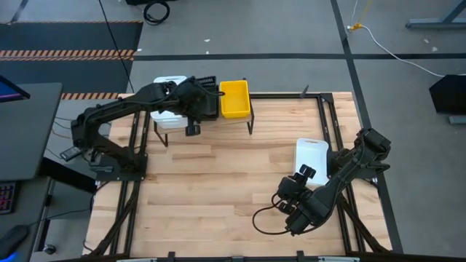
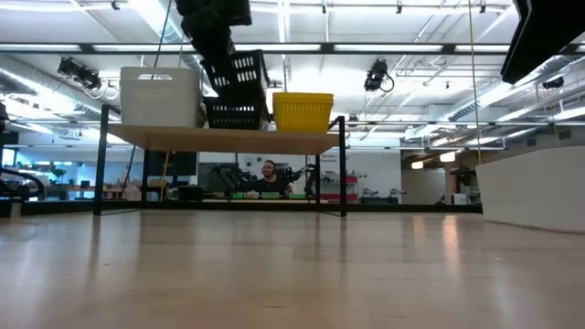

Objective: Stack baskets on shelf by color
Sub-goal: Stack the black bin on top of the other black bin on the shelf

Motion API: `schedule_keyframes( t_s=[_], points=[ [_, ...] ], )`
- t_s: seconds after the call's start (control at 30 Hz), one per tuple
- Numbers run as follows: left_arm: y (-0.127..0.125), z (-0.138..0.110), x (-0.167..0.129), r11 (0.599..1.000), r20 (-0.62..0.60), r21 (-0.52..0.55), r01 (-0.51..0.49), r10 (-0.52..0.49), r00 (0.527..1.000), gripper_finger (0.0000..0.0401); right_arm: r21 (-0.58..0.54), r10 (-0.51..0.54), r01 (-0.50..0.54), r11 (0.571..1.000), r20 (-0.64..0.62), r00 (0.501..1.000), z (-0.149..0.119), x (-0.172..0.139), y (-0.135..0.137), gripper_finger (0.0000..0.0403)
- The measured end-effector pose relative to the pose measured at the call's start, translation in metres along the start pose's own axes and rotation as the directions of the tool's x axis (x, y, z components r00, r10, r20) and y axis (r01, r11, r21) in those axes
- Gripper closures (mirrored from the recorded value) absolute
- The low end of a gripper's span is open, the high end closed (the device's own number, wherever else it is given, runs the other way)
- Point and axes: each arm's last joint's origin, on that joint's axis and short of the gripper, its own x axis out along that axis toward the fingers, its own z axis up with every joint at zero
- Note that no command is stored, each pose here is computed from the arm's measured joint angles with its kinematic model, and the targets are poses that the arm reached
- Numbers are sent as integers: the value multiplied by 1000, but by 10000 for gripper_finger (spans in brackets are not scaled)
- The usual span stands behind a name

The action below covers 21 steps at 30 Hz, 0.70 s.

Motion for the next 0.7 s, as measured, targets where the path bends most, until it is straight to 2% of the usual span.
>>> schedule_keyframes(
  t_s=[0.33,0.7],
  points=[
    [6,0,18,1000,-52,8,3,-3,999,388,4,3,-3,1000,1,1000,0,-1,0,211],
    [6,0,18,1000,-62,-11,-15,15,998,329,4,3,-3,1000,2,1000,0,-1,0,211]
  ],
)
